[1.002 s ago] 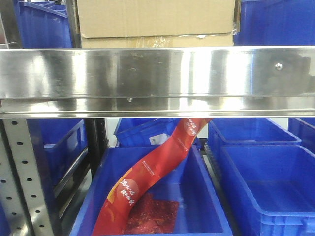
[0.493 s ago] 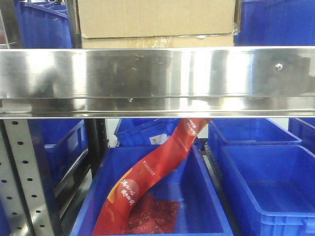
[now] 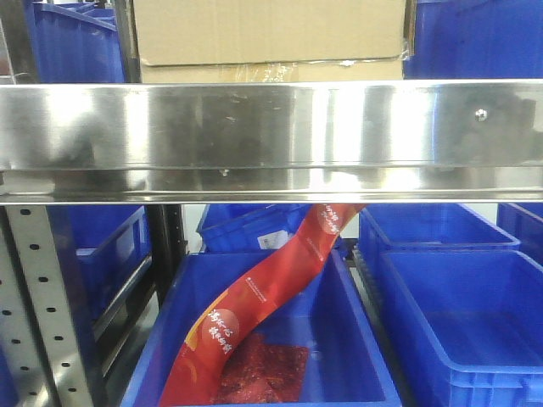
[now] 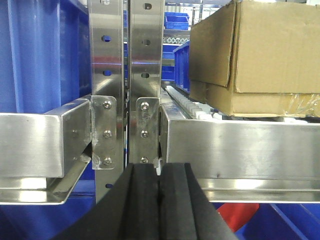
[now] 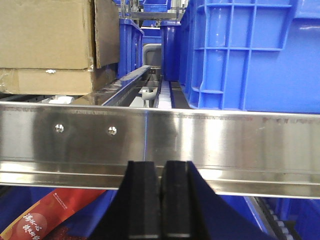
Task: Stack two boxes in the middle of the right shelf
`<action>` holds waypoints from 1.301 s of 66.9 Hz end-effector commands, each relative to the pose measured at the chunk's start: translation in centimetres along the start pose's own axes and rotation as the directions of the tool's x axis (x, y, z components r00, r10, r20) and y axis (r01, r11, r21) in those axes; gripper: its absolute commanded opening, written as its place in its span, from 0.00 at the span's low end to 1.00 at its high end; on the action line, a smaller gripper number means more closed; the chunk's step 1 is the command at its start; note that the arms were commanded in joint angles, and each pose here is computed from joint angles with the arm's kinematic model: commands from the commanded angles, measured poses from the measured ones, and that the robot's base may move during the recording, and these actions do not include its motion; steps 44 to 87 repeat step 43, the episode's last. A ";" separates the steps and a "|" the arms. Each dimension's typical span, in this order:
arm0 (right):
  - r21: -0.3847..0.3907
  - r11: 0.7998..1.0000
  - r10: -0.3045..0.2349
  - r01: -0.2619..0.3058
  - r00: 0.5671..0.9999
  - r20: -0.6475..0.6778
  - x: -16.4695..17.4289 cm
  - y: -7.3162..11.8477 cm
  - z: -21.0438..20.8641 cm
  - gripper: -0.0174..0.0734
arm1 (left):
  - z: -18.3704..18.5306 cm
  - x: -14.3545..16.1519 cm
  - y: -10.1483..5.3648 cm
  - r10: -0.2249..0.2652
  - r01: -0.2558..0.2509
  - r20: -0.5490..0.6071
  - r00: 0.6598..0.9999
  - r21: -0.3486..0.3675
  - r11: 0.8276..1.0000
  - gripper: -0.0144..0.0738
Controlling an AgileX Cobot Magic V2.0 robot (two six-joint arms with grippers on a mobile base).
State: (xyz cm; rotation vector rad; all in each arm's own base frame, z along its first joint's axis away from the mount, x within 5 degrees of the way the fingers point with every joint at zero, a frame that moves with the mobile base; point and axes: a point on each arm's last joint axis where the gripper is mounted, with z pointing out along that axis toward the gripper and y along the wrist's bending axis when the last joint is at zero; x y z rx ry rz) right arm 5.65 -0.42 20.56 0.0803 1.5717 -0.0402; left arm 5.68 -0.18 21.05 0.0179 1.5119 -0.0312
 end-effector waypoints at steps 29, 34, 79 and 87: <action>0.005 1.000 -0.003 0.003 1.000 0.016 -0.1 0.0 0.0 0.01 | -0.1 -0.3 0.0 -0.014 0.014 0.028 0.999 -0.003 1.000 0.04; 0.005 1.000 -0.003 0.003 1.000 0.016 -0.1 0.0 0.0 0.01 | -0.1 -0.3 0.0 -0.014 0.014 0.028 0.999 -0.003 1.000 0.04; 0.005 1.000 -0.003 0.003 1.000 0.016 -0.1 0.0 0.0 0.01 | -0.1 -0.3 0.0 -0.014 0.014 0.028 0.999 -0.003 1.000 0.04; 0.005 1.000 -0.003 0.003 1.000 0.016 -0.1 0.0 0.0 0.01 | -0.1 -0.3 0.0 -0.014 0.014 0.028 0.999 -0.003 1.000 0.04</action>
